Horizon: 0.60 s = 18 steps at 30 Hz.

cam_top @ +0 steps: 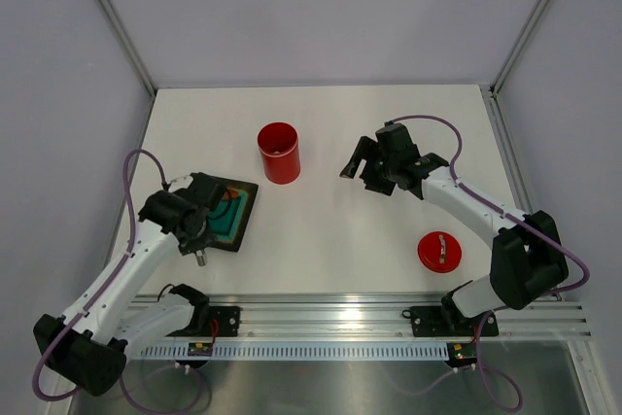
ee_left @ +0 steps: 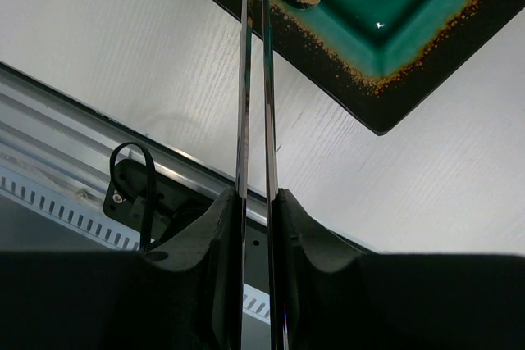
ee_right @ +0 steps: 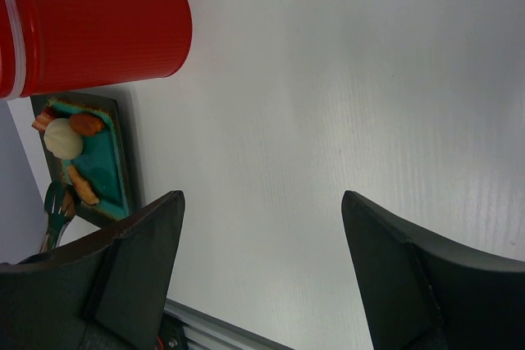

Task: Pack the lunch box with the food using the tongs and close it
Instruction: Pick up the fake food from the plate.

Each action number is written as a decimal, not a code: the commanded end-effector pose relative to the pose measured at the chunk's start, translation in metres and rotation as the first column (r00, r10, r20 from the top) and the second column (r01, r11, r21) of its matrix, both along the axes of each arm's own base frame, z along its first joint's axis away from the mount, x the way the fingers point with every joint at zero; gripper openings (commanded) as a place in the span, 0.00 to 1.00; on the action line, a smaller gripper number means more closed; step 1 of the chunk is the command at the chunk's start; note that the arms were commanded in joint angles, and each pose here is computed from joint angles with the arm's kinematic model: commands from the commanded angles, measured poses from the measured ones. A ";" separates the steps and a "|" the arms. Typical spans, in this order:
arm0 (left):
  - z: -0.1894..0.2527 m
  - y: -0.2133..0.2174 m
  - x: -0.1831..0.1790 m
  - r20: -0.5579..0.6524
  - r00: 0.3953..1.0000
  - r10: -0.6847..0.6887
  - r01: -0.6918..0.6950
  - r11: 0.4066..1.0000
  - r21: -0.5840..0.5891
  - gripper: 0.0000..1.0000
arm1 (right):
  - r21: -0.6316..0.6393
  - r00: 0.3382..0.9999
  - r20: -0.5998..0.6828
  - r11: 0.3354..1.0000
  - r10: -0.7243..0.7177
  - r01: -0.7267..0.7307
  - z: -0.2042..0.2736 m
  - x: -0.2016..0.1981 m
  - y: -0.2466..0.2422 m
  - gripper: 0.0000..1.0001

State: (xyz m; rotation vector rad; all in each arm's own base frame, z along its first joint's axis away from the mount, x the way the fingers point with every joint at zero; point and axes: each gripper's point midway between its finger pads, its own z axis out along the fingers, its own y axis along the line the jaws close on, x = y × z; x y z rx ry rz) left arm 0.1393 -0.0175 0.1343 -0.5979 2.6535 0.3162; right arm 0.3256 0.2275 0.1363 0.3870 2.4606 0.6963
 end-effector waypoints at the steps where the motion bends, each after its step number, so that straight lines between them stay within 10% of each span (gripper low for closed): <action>1: 0.011 0.006 -0.013 -0.052 0.998 -0.022 0.023 1.000 0.019 0.19 | 0.020 0.999 0.034 1.000 -0.011 0.011 0.010 0.011 0.002 0.86; 18: 0.030 -0.002 -0.011 0.044 0.999 0.030 -0.027 0.998 -0.064 0.36 | 0.019 1.000 0.031 1.000 -0.003 0.003 0.009 0.011 0.004 0.86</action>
